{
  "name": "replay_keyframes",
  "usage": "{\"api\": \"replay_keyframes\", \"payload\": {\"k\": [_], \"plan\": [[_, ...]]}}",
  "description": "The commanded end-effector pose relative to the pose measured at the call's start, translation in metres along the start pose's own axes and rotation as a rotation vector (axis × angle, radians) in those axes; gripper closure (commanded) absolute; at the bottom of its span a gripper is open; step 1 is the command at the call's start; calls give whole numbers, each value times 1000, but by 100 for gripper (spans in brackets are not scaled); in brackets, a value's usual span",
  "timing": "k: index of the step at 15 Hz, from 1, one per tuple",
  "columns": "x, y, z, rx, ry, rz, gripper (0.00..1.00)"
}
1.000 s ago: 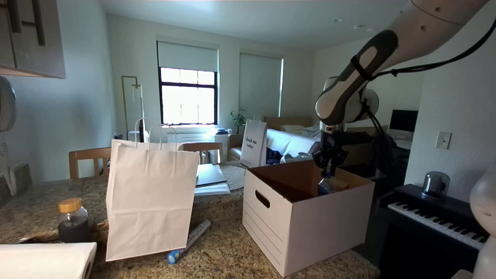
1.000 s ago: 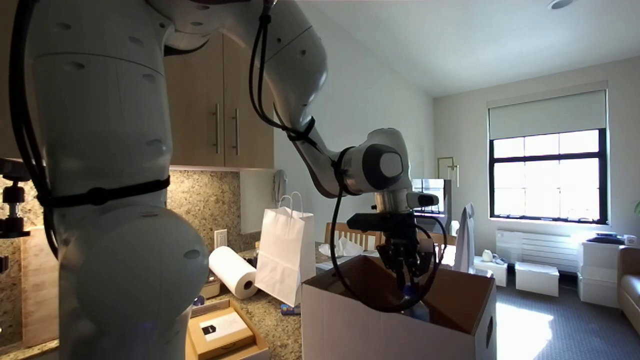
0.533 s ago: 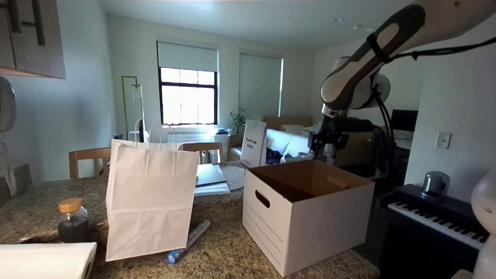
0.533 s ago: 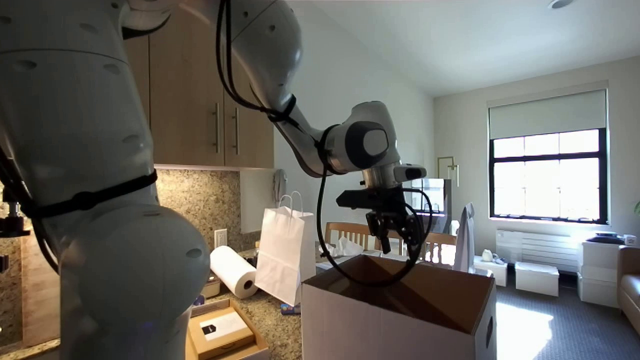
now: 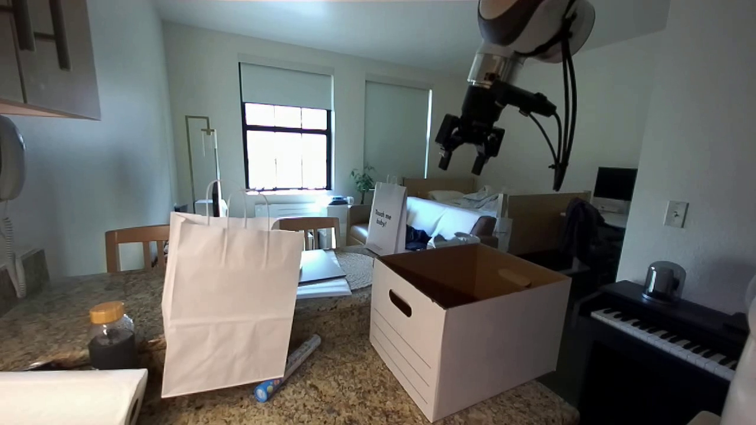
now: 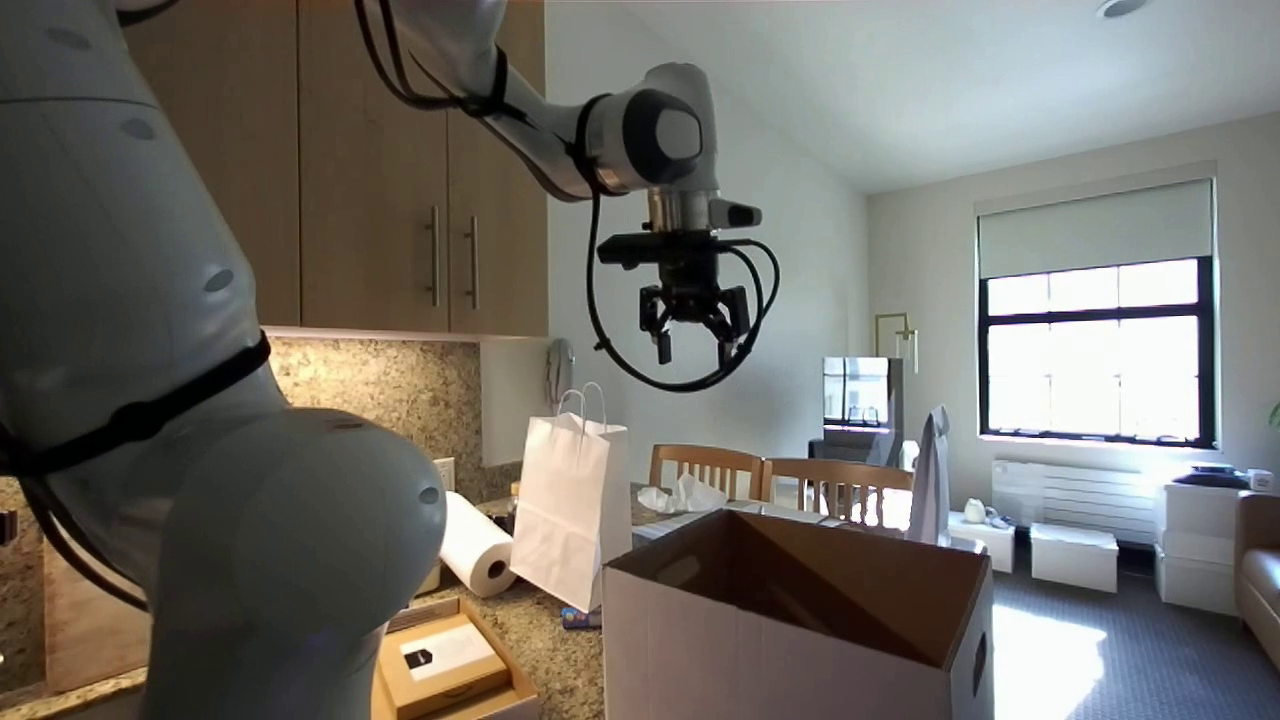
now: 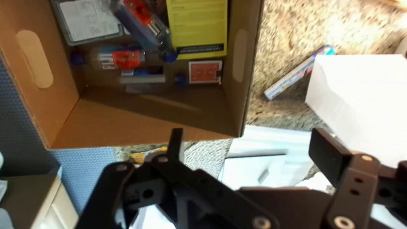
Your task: Put the bottle in the box
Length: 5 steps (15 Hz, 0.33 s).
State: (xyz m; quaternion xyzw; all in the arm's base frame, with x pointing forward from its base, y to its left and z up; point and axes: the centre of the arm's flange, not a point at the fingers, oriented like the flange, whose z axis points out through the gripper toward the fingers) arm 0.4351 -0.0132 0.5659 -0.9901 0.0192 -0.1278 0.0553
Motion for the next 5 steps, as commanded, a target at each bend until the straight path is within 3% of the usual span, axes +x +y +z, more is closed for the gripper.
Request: {"api": "replay_keyframes", "payload": {"k": [1,5], "plan": [[-2,-5,-7,5,-49,-22,0],[-1,-7,-11,3,-59,-26,0]]}}
